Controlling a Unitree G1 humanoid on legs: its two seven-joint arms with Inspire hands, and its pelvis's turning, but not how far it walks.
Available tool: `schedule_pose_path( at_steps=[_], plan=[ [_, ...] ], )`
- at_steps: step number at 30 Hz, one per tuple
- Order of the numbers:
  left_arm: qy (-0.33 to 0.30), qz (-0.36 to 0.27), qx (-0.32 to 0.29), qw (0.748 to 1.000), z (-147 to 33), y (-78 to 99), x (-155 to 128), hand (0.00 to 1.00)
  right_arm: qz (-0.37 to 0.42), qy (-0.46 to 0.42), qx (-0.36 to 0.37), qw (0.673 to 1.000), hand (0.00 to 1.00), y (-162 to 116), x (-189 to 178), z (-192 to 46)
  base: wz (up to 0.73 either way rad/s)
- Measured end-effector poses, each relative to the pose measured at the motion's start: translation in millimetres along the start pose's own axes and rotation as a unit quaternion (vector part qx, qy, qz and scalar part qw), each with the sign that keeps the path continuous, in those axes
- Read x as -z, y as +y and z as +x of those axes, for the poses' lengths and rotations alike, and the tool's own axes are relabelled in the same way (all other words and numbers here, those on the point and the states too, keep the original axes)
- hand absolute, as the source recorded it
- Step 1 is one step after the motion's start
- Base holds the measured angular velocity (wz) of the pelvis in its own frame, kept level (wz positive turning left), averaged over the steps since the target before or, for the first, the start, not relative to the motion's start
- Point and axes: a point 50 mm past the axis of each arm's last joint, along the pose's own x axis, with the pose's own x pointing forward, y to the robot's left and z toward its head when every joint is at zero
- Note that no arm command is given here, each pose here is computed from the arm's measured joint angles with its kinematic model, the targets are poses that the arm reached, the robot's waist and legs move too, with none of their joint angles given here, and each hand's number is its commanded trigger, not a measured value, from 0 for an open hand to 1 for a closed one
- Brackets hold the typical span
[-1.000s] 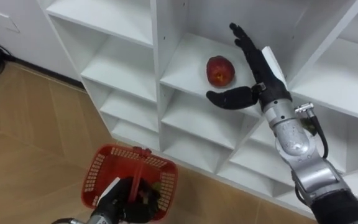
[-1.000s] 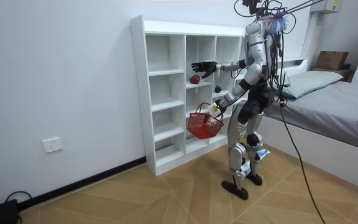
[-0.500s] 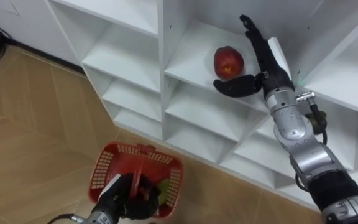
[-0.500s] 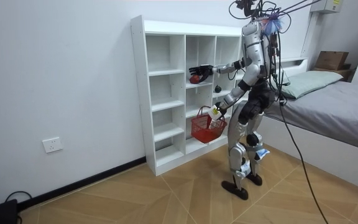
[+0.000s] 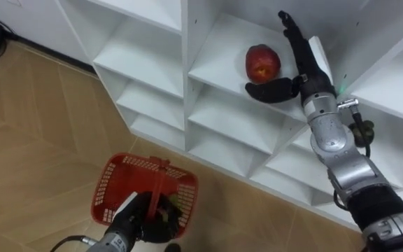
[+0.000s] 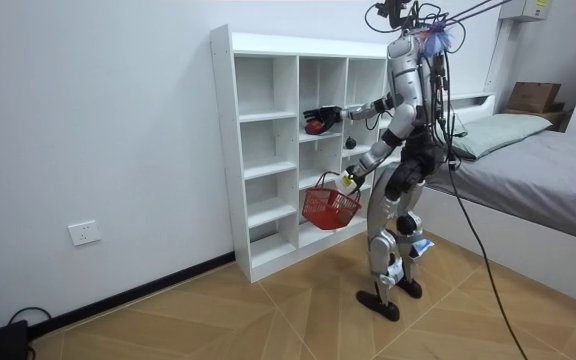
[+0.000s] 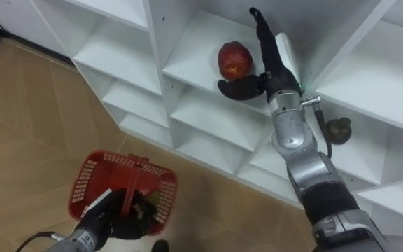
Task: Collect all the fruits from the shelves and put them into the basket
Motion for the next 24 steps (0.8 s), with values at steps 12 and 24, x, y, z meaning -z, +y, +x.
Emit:
schedule_pose_path(
  at_steps=[12, 24],
  plan=[
    [-0.003, -0.003, 0.001, 1.0, 1.6, -2.2, -1.8, 1.0, 0.045, 0.019, 0.015, 0.999, 0.0, -5.9, 4.7, 0.1, 0.0],
    [0.004, 0.001, 0.006, 1.0, 1.9, -3.1, -0.8, 1.0, 0.03, 0.059, -0.007, 0.998, 0.0, -8.0, 16.5, 9.4, 0.0]
  ],
)
